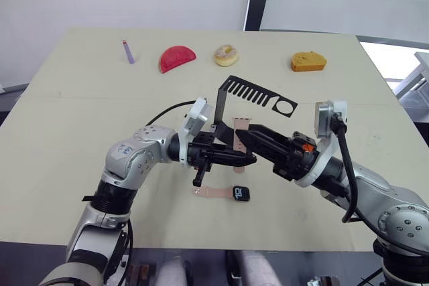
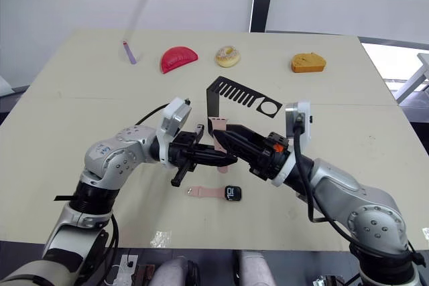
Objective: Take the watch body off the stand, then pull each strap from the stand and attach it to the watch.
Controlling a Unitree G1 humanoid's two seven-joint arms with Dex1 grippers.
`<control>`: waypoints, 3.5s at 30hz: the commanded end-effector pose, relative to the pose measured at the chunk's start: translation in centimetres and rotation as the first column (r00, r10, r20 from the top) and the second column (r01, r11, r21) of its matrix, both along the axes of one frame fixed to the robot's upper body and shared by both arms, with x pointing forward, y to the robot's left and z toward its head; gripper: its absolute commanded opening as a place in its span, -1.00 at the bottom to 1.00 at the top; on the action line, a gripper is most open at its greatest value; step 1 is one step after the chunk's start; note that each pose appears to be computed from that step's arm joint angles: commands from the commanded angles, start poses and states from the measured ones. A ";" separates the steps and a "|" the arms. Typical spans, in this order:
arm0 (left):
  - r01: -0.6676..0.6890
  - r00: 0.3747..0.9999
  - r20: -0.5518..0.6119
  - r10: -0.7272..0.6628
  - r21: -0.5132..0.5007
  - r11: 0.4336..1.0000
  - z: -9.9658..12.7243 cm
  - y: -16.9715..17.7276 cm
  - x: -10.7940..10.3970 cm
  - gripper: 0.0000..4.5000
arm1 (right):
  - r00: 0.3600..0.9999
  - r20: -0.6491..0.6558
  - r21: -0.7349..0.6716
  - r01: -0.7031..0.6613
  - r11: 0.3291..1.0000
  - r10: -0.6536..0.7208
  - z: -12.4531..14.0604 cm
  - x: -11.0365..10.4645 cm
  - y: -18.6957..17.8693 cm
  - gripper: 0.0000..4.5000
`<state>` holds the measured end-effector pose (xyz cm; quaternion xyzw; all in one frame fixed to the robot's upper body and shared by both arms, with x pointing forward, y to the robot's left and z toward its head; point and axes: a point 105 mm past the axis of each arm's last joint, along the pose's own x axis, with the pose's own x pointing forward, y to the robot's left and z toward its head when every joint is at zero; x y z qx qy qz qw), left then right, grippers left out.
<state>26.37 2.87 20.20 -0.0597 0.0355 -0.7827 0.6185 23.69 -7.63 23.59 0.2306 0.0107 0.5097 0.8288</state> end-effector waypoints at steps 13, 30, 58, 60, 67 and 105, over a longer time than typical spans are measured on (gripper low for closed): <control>0.006 1.000 0.030 -0.005 -0.037 0.999 1.3 -0.2 0.0 -1.00 | 0.997 0.071 0.044 -0.044 0.998 0.041 1.4 -1.1 0.6 -0.17; 0.005 0.999 0.032 -0.004 -0.036 0.999 1.5 -0.2 0.0 -1.00 | 0.996 0.073 0.039 -0.051 0.998 0.048 1.4 -1.3 0.8 -0.27; -0.001 0.997 0.079 -0.005 0.083 0.997 0.5 1.7 -0.1 0.09 | 0.987 0.143 -0.095 -0.060 0.994 0.073 1.4 -2.0 0.2 -1.00; -0.033 0.988 0.152 0.010 0.152 0.988 -0.3 2.3 0.2 0.54 | 0.985 0.145 -0.186 -0.066 0.980 0.094 0.7 -2.6 -0.5 -1.00; -0.102 0.935 0.352 -0.040 0.375 0.921 -5.6 2.3 -0.4 0.98 | 0.981 0.049 -0.474 -0.141 0.869 0.186 -2.9 -5.2 -3.3 -1.00; -0.363 0.894 0.410 0.183 0.419 0.832 -11.0 -1.6 -0.4 0.52 | 0.994 -0.081 -0.650 -0.105 0.752 0.069 -7.7 -6.6 -7.9 -1.00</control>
